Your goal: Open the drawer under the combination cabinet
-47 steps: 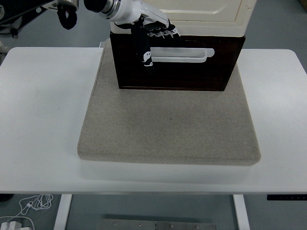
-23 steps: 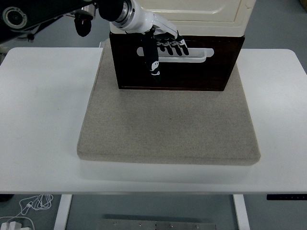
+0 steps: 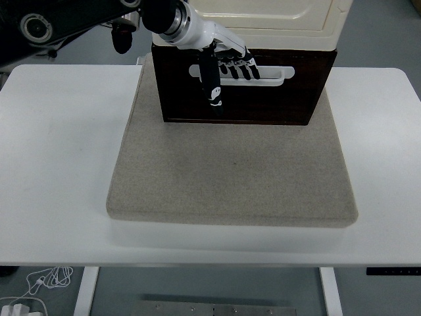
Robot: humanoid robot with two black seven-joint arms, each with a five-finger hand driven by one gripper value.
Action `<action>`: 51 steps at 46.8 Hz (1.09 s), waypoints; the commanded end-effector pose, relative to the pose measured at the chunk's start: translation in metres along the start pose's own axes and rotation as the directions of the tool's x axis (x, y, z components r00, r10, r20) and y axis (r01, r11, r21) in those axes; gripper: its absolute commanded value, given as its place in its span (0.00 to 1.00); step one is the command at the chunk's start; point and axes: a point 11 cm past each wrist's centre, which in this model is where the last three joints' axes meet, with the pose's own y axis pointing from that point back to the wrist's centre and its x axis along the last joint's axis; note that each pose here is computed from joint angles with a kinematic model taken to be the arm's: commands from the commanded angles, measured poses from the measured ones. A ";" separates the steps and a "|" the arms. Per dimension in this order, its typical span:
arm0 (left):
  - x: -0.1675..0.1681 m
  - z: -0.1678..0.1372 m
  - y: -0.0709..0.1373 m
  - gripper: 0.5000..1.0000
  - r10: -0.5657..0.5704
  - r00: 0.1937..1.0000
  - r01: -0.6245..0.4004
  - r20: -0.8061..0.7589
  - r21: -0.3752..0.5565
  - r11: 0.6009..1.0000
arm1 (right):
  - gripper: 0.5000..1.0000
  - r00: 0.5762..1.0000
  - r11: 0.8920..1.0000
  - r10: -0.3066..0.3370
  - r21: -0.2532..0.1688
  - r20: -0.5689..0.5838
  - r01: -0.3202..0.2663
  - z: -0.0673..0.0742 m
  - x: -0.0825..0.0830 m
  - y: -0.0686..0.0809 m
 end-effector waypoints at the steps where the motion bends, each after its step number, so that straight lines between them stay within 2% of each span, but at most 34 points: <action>1: 0.002 -0.002 0.000 0.96 0.006 1.000 -0.006 -0.006 0.005 1.000 | 0.86 1.000 1.000 0.000 0.000 0.000 0.000 0.000 0.000 0.000; 23: 0.010 -0.010 -0.002 0.95 0.068 0.996 -0.067 -0.052 0.020 0.998 | 0.86 1.000 1.000 0.000 0.000 0.000 0.000 0.000 0.000 0.000; 51: 0.006 -0.002 -0.009 0.95 0.058 0.997 -0.057 -0.048 0.009 0.998 | 0.86 1.000 1.000 0.000 0.000 0.000 0.000 0.000 0.000 0.000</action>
